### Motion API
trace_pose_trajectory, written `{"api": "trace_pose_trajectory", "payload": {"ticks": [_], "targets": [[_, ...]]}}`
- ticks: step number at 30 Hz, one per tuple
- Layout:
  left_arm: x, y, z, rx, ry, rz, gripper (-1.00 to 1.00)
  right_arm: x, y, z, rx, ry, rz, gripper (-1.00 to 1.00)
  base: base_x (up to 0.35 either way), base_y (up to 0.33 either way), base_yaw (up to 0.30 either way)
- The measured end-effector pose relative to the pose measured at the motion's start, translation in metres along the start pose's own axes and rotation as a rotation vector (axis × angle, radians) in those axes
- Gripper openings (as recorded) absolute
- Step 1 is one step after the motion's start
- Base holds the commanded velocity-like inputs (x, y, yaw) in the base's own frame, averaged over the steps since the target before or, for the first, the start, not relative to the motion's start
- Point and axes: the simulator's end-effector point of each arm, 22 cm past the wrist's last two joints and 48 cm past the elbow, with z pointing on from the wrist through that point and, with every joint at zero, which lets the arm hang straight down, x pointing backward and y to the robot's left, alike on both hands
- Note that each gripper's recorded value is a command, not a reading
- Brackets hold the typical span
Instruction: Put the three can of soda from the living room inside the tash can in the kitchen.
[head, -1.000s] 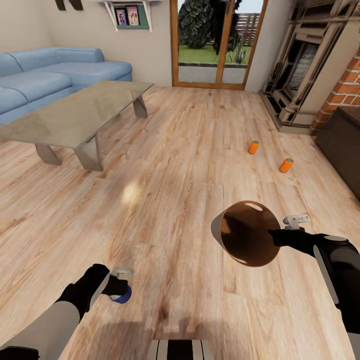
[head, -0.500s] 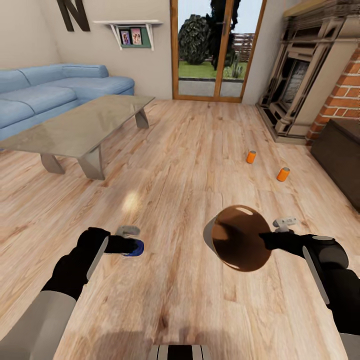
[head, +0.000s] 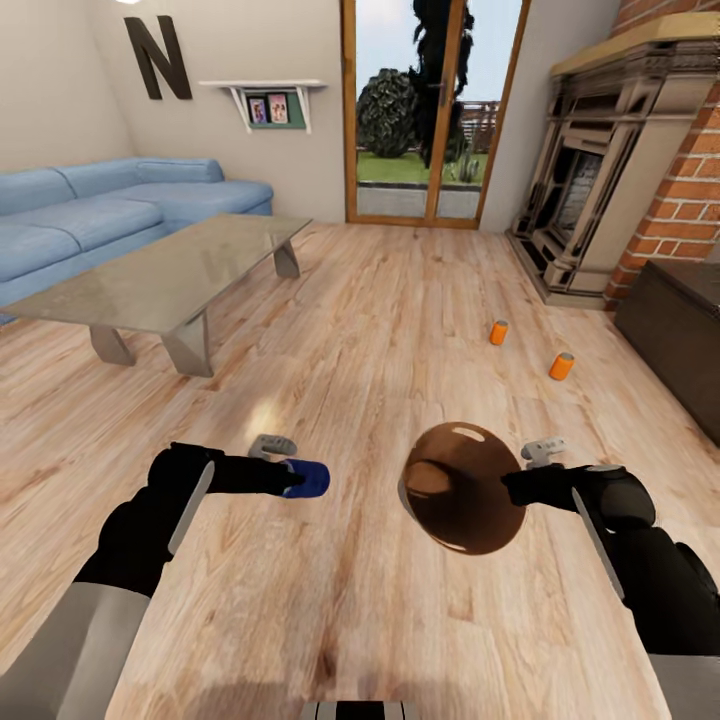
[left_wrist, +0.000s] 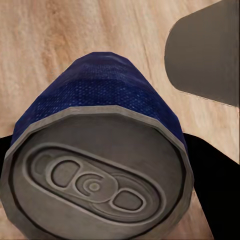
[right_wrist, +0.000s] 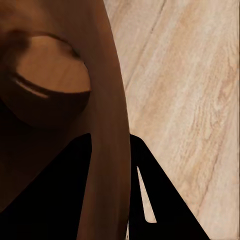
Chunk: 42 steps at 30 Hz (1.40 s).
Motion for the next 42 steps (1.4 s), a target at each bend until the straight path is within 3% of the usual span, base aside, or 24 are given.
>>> {"api": "trace_pose_trajectory", "payload": {"ticks": [1, 2, 4, 5, 10, 13, 15, 18, 21, 25, 29, 31, 35, 39, 42], "targets": [[-0.002, -0.005, -0.002, 0.015, -0.005, 0.003, -1.00, -0.002, -0.003, -0.001, 0.013, -0.001, -0.005, -1.00, 0.000, 0.000, 0.000], [-0.005, -0.020, -0.005, 0.078, -0.013, 0.005, -1.00, -0.006, -0.008, 0.003, 0.021, 0.008, 0.000, -1.00, 0.000, 0.000, 0.000], [-0.008, -0.030, -0.010, 0.116, -0.019, 0.014, -1.00, -0.009, -0.015, 0.004, 0.038, 0.013, -0.001, -1.00, 0.000, 0.000, 0.000], [-0.010, -0.045, -0.014, 0.177, -0.024, 0.016, -1.00, -0.009, -0.016, 0.009, 0.027, 0.032, 0.016, -1.00, 0.000, 0.000, 0.000], [-0.020, -0.076, -0.032, 0.280, -0.049, 0.048, -1.00, -0.013, -0.027, 0.018, 0.058, 0.072, 0.033, -1.00, 0.000, 0.000, 0.000], [-0.033, -0.106, -0.050, 0.369, -0.084, 0.088, -1.00, -0.016, -0.014, 0.026, 0.055, 0.094, 0.035, -1.00, 0.000, 0.000, 0.000], [-0.040, -0.118, -0.059, 0.389, -0.103, 0.114, -1.00, -0.020, 0.004, 0.029, 0.029, 0.095, 0.040, -1.00, 0.000, 0.000, 0.000], [-0.047, -0.125, -0.068, 0.394, -0.122, 0.137, -1.00, -0.024, 0.022, 0.029, 0.013, 0.095, 0.030, -1.00, 0.000, 0.000, 0.000], [-0.057, -0.139, -0.078, 0.412, -0.150, 0.161, -1.00, -0.024, 0.033, 0.031, 0.053, 0.108, -0.021, -1.00, 0.000, 0.000, 0.000], [-0.067, -0.172, -0.082, 0.459, -0.176, 0.180, -1.00, -0.031, 0.069, 0.029, -0.026, 0.098, 0.008, -1.00, 0.000, 0.000, 0.000], [-0.073, -0.191, -0.088, 0.481, -0.194, 0.194, -1.00, -0.036, 0.070, 0.025, 0.039, 0.094, -0.048, -1.00, 0.000, 0.000, 0.000], [-0.074, -0.207, -0.089, 0.503, -0.197, 0.207, -1.00, -0.038, 0.080, 0.023, 0.041, 0.092, -0.068, -1.00, 0.000, 0.000, 0.000], [-0.060, -0.220, -0.075, 0.487, -0.139, 0.238, -1.00, -0.045, 0.102, 0.017, -0.010, 0.076, -0.055, -1.00, 0.000, 0.000, 0.000], [-0.050, -0.206, -0.055, 0.426, -0.095, 0.209, -1.00, -0.050, 0.094, 0.012, 0.033, 0.067, -0.083, -1.00, 0.000, 0.000, 0.000], [-0.046, -0.193, -0.037, 0.356, -0.073, 0.182, -1.00, -0.057, 0.107, 0.011, 0.007, 0.055, -0.077, -1.00, 0.000, 0.000, 0.000]]}}
